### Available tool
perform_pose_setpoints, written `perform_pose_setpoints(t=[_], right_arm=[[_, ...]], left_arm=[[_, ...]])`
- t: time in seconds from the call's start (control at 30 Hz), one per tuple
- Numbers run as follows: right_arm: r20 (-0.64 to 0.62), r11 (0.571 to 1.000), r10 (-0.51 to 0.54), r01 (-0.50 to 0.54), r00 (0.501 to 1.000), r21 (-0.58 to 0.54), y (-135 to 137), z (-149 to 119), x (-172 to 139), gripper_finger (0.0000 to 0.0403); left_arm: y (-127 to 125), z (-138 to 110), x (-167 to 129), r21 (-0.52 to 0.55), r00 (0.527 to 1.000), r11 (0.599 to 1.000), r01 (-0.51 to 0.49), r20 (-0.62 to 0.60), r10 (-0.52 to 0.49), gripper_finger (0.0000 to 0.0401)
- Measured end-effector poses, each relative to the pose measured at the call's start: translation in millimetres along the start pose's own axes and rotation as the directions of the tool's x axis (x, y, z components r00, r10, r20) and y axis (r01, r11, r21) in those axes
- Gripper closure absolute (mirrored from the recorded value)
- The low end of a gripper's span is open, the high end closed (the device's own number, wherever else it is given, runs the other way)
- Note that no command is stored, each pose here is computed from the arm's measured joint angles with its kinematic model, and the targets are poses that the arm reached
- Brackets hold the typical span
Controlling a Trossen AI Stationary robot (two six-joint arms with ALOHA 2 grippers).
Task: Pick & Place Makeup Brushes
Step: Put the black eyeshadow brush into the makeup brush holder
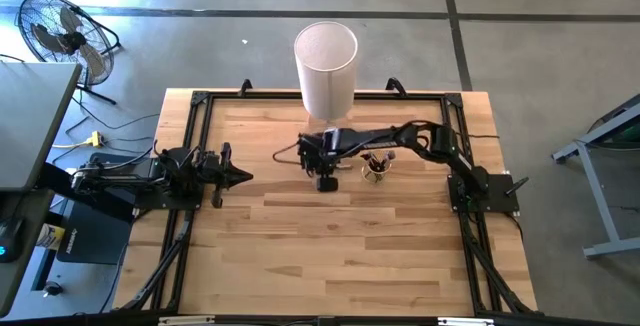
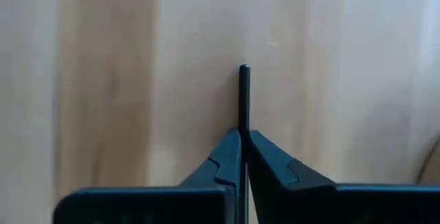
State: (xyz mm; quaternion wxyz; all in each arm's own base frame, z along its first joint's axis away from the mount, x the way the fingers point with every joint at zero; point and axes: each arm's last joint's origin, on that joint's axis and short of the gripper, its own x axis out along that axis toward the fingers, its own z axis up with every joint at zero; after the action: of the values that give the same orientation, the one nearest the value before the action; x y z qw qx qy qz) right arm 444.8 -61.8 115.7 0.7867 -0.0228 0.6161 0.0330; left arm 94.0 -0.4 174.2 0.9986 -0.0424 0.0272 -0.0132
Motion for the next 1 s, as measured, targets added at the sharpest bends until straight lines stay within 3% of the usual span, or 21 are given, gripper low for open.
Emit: perform_pose_setpoints(t=[0.4,0.67,0.8,1.0], right_arm=[[-0.084,0.967,-0.004,-0.018,0.996,-0.253,107,2,-1,0.0389],[-0.087,0.875,-0.013,-0.031,0.996,-0.483,163,-4,-9,0.0395],[-0.102,0.768,-0.038,-0.036,0.994,-0.639,185,-11,-14,0.0389],[-0.16,0.522,-0.078,-0.097,0.984,-0.848,217,-26,-24,0.0397]], left_arm=[[0,0,0,0.0,1.0,1.0,0.0,0.0,0.0,0.04],[0,0,0,0.0,1.0,1.0,-0.001,0.0,0.001,0.04],[0,0,0,0.0,1.0,1.0,-0.001,0.0,0.001,0.04],[0,0,0,0.0,1.0,1.0,-0.001,0.0,0.001,0.04]])
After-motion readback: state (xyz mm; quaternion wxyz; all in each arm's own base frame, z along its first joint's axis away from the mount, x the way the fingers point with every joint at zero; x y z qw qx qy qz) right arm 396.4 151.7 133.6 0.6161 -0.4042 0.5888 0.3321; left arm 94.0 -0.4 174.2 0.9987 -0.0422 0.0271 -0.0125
